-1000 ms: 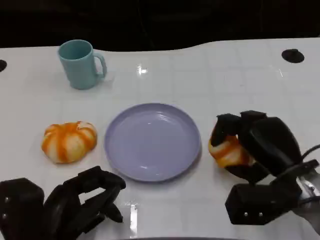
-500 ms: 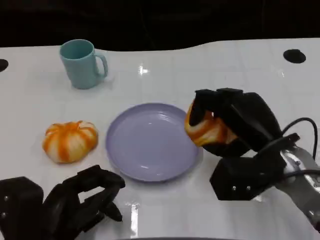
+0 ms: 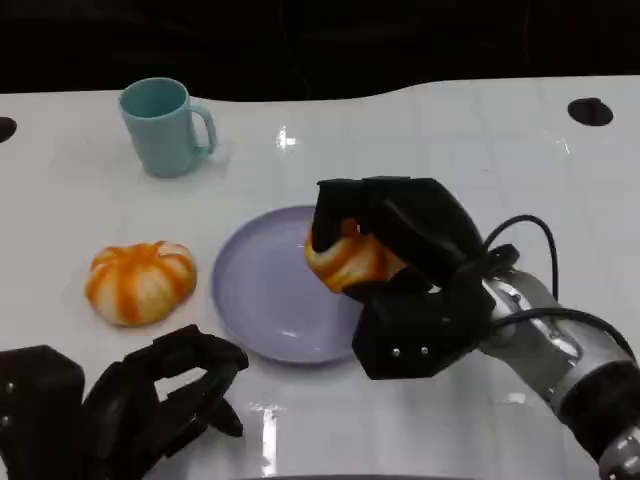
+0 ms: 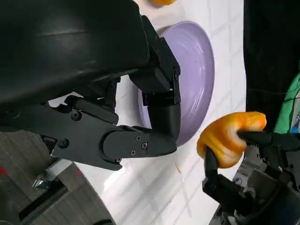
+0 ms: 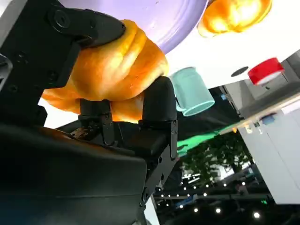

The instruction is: Grasp the bread from the table and place it into the plate.

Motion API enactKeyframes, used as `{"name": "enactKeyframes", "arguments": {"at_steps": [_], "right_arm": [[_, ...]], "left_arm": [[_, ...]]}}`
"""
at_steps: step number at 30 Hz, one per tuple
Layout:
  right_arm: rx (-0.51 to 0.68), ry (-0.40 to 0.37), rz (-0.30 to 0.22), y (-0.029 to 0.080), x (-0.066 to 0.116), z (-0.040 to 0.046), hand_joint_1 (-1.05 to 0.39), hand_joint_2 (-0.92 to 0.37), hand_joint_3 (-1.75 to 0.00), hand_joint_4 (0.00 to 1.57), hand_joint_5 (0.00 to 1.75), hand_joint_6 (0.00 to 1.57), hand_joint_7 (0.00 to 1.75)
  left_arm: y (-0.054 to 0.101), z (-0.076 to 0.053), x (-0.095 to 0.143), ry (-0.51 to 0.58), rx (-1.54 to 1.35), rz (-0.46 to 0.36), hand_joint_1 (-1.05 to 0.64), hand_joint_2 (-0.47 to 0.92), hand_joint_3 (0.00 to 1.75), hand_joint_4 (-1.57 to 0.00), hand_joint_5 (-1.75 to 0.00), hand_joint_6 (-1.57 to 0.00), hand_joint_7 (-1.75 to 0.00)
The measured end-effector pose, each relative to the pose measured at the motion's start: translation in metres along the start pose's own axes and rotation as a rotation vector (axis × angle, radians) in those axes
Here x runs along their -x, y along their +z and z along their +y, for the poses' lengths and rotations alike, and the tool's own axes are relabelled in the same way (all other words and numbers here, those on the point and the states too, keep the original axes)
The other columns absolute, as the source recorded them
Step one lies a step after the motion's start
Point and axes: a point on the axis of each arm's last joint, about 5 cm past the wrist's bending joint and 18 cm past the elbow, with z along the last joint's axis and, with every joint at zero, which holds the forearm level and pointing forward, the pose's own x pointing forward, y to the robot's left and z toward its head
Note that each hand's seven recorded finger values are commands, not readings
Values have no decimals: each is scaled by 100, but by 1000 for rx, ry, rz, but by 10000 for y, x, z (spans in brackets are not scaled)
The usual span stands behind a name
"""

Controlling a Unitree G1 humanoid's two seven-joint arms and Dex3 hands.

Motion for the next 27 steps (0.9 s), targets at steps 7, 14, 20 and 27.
{"name": "enactKeyframes", "arguments": {"at_steps": [7, 14, 20, 27], "right_arm": [[-39, 115, 21, 5, -93, 7, -16, -62, -62, 67, 143, 87, 41], [-37, 306, 40, 19, -156, -80, -41, -92, -14, 27, 35, 46, 0], [37, 368, 13, 95, -189, -218, -53, -92, -15, 13, 24, 31, 0], [42, 396, 0, 99, -101, -183, -59, -92, -17, 9, 23, 27, 0]], "left_arm": [[-1, 7, -8, 2, 1, 1, -48, 92, 35, -63, -160, -67, -120], [8, 6, -23, 1, -1, 0, -48, 92, 35, -63, -160, -67, -120], [-6, 0, -4, 15, 1, 3, -48, 92, 36, -63, -160, -67, -119], [-8, 7, 15, 20, -1, -1, -47, 92, 38, -59, -163, -63, -122]]}}
